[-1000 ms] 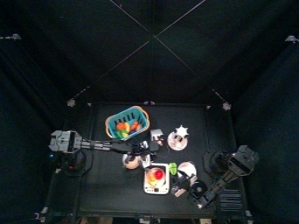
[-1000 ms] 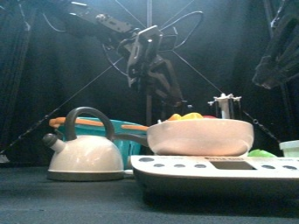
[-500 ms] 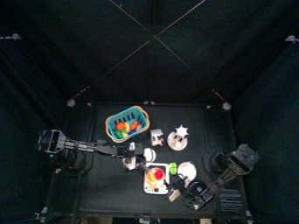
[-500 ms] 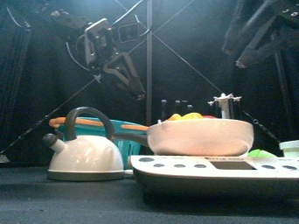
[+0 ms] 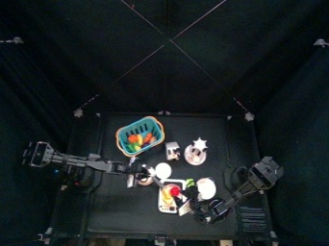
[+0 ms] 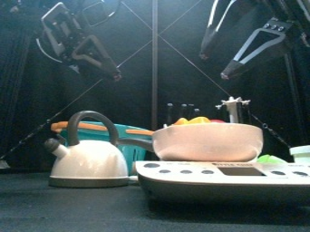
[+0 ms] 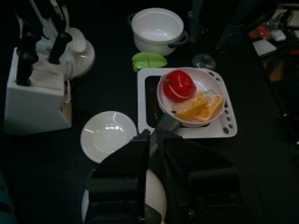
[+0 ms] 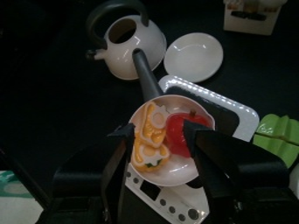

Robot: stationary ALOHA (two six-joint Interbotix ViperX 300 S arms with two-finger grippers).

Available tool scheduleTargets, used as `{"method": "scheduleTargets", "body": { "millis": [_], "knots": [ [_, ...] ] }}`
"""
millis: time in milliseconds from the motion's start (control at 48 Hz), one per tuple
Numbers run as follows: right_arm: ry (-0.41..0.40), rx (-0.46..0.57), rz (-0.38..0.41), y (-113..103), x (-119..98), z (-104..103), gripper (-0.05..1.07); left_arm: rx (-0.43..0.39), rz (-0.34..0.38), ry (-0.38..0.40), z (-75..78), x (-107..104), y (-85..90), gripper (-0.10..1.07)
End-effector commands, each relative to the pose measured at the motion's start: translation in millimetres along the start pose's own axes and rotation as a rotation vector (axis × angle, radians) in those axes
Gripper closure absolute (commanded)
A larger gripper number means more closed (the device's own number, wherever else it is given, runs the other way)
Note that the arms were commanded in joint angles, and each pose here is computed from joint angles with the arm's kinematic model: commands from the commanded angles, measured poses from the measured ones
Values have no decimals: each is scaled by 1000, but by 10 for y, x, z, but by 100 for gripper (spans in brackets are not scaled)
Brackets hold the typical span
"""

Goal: Grab apple

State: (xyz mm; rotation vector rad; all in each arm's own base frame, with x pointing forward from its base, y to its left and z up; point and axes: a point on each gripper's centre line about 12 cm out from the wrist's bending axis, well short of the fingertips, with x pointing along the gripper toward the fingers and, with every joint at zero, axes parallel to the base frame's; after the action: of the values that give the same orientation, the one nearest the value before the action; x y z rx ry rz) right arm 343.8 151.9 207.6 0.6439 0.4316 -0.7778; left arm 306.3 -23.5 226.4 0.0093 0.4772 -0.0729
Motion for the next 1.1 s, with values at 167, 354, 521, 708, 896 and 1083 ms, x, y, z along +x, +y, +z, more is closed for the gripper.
{"method": "scheduleTargets", "body": {
  "millis": [167,354,521,708,896,1083],
  "knots": [
    [98,17,12,-2,124,-94,19,29,-10,-181,3,-74,-21,38],
    [159,44,-68,-67,250,-128,19,26,-13,-170,-47,-45,-30,38],
    [157,22,-72,-36,279,-91,18,16,-11,-159,-69,-18,-27,38],
    [156,23,-91,-37,333,-91,14,14,-11,-153,-89,-18,-26,38],
    [155,20,-113,-60,409,-115,5,13,-9,-153,-89,-18,-21,38],
    [157,21,-134,-77,472,-128,5,13,-9,-152,-96,-19,-21,38]
  ]
}}
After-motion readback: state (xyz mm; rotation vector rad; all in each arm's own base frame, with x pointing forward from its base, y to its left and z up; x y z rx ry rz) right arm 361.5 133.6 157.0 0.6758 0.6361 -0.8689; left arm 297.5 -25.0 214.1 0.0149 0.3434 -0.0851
